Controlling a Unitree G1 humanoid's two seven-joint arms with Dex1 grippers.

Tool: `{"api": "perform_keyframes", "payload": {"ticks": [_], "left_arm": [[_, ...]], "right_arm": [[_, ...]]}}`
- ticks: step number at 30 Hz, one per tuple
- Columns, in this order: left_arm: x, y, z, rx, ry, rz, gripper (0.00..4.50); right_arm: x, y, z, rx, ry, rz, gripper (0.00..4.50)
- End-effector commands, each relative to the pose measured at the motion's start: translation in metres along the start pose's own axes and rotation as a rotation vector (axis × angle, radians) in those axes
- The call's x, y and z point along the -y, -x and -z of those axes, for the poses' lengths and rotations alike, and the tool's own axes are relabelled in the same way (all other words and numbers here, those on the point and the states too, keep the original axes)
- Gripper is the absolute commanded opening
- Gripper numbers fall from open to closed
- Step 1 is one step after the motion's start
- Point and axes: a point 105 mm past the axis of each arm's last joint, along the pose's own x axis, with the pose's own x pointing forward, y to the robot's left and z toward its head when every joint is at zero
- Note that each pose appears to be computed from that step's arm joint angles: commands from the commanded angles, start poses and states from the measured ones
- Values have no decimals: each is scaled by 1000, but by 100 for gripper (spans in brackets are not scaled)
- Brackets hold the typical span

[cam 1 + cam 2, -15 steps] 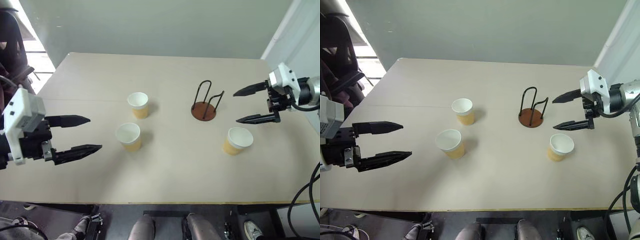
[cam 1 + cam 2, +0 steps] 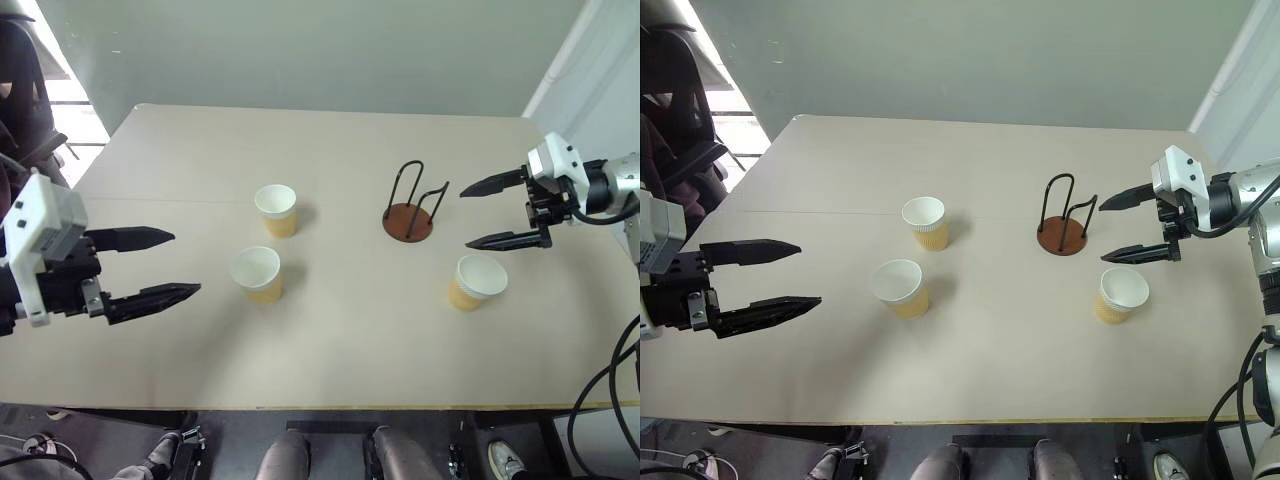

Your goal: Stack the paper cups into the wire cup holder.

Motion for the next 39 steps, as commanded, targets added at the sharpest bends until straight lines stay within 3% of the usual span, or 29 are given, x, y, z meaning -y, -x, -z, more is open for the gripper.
{"api": "perform_keyframes", "payload": {"ticks": [1, 16, 21, 27, 31, 39], "left_arm": [[0, 3, -6, 15, -33, -12, 448], [1, -9, -9, 43, -31, 21, 448], [0, -17, -9, 61, -27, 42, 448], [2, -24, -10, 79, -25, 60, 448], [3, -26, -11, 86, -23, 72, 448], [4, -28, -14, 98, -25, 83, 448]], "right_arm": [[4, 10, -12, 22, 41, 33, 450], [-3, 11, -12, 37, 12, 40, 450], [-17, -37, -23, 187, -95, 65, 450], [-45, -96, -20, 160, -329, 122, 450], [-39, -113, -5, 83, -475, 258, 450], [7, -115, 25, -23, -660, 596, 450]]}}
